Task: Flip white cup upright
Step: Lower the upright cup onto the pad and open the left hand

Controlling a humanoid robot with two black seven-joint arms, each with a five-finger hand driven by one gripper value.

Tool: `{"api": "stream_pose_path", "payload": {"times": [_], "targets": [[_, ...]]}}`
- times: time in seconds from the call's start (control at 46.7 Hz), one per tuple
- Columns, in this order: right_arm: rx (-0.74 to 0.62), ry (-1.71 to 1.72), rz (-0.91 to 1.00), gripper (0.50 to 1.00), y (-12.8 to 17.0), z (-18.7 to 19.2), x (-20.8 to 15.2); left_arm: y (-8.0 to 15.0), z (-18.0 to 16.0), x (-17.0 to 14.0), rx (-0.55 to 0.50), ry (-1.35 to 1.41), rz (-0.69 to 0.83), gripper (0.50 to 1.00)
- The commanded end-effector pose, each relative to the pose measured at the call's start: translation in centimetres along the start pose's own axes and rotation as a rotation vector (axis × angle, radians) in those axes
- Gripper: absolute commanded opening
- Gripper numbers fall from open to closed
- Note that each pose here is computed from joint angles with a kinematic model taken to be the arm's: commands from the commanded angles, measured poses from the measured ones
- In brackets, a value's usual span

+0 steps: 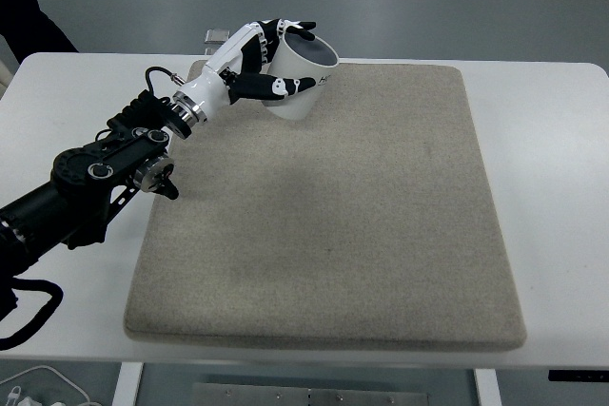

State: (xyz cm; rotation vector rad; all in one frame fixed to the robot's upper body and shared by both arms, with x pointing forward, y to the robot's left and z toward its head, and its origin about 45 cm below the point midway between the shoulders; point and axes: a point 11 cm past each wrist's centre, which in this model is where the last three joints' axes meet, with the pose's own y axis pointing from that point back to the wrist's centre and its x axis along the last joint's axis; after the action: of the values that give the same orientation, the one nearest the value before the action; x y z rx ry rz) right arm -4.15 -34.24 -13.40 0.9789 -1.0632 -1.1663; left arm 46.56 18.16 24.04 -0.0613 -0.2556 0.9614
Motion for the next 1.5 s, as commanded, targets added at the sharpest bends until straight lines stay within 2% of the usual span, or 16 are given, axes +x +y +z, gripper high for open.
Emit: {"api": "stream_pose_path", "payload": {"times": [0.0,0.343,0.429,0.9,0.986,1.136,1.307,1.35,1.479], "targets": [[-0.001,0.000,0.000,0.930,0.0,0.0,0.0,0.0,-0.1,-0.1,0.007,-0.037,-0.002,0.600],[0.001,0.000,0.000,0.930,0.0,0.0,0.0,0.4,-1.5,-1.1,0.047,-0.130,-0.012,0.600],[-0.001,0.000,0.000,0.930,0.0,0.0,0.0,1.1,-2.6,-1.9,0.066,-0.117,-0.010,0.600],[0.001,0.000,0.000,0.930,0.0,-0.1,0.0,1.7,-3.9,-3.2,0.085,-0.092,-0.011,0.626],[0.001,0.000,0.000,0.930,0.0,0.0,0.0,1.7,-3.9,-3.2,0.085,-0.093,-0.007,0.675],[-0.001,0.000,0.000,0.930,0.0,0.0,0.0,1.9,-4.1,-3.2,0.090,-0.093,-0.003,0.812],[-0.001,0.000,0.000,0.930,0.0,0.0,0.0,1.9,-4.1,-3.0,0.090,-0.107,0.019,0.853],[0.001,0.000,0.000,0.930,0.0,-0.1,0.0,1.9,-4.1,-3.0,0.087,-0.103,0.022,0.953],[-0.001,0.000,0.000,0.930,0.0,0.0,0.0,1.9,-4.0,-3.0,0.084,-0.096,0.029,0.975]]}}
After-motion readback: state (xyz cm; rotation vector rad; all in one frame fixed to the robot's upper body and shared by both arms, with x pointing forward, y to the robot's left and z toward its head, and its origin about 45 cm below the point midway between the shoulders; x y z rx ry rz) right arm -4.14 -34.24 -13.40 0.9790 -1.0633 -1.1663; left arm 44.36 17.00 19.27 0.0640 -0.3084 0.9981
